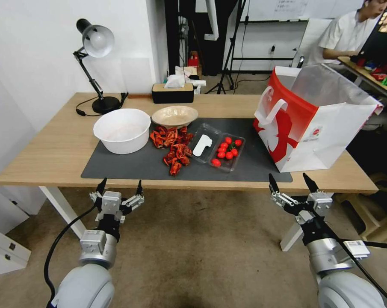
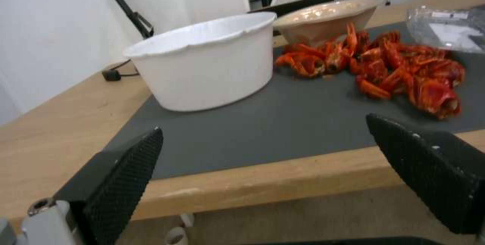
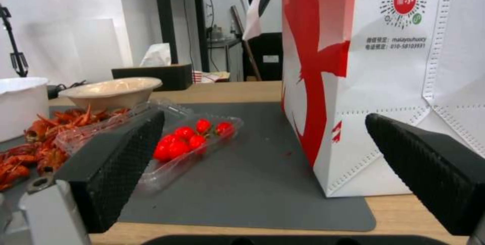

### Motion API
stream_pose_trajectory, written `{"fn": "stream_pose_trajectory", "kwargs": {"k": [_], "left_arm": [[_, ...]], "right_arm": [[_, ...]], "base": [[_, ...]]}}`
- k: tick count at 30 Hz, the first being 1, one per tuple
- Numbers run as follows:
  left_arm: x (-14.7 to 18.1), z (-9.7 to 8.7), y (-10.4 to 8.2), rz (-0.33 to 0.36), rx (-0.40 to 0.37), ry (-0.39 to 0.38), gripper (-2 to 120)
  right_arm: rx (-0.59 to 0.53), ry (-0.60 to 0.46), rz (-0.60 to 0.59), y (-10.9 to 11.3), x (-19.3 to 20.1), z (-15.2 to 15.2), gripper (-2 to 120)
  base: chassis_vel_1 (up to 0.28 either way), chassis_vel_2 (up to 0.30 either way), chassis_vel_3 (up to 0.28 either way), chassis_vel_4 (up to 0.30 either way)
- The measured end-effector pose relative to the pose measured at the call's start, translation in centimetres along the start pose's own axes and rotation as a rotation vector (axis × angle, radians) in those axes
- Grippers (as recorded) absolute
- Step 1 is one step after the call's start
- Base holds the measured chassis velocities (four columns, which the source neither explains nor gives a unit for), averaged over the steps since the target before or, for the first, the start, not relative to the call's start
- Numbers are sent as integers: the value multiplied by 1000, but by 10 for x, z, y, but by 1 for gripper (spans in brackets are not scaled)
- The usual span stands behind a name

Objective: Pick up the trash from the table and place it into the takeout bag.

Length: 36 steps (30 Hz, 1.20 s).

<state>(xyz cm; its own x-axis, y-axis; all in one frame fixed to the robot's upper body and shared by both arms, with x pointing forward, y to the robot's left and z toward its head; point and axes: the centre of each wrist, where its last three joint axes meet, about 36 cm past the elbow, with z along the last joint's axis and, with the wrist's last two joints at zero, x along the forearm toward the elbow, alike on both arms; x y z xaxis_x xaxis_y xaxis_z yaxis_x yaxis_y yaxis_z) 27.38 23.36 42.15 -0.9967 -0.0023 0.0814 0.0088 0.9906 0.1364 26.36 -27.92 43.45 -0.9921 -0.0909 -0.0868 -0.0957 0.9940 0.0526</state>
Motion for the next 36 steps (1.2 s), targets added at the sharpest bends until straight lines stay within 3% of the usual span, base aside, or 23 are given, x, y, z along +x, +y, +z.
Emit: {"fn": "stream_pose_trajectory", "kwargs": {"k": [6, 20, 22, 25, 28, 29, 31, 33, 34, 36], "left_arm": [[-7, 3, 3, 0, 21, 14, 100], [-26, -11, 5, 12, 49, 29, 100], [-56, -39, 18, 35, 92, 17, 100], [-73, -55, 23, 55, 143, 31, 100], [-107, -86, 30, 121, 330, 100, 100], [-107, -86, 30, 121, 330, 100, 100], [-133, -112, 34, 171, 462, 134, 100], [-144, -122, 36, 186, 501, 138, 100], [-161, -138, 37, 214, 558, 133, 100], [-166, -144, 37, 225, 580, 132, 100]], "right_arm": [[-9, 5, -5, 2, -1, 4, 100], [-19, 7, -7, 4, -1, 7, 100], [-18, 9, -4, 4, 1, 7, 100], [-16, 9, -1, 3, 2, 7, 100], [-8, 6, 9, 0, 4, 5, 100], [-8, 6, 9, 0, 4, 5, 100], [-1, 4, 17, -2, 5, 3, 100], [1, 4, 20, -3, 5, 3, 100], [3, 2, 24, -4, 6, 2, 100], [3, 1, 26, -4, 6, 2, 100]], "base": [[0, 0, 0, 0], [0, 0, 0, 0], [0, 0, 0, 0], [0, 0, 0, 0], [0, 0, 0, 0], [0, 0, 0, 0], [0, 0, 0, 0], [0, 0, 0, 0], [0, 0, 0, 0], [0, 0, 0, 0]]}}
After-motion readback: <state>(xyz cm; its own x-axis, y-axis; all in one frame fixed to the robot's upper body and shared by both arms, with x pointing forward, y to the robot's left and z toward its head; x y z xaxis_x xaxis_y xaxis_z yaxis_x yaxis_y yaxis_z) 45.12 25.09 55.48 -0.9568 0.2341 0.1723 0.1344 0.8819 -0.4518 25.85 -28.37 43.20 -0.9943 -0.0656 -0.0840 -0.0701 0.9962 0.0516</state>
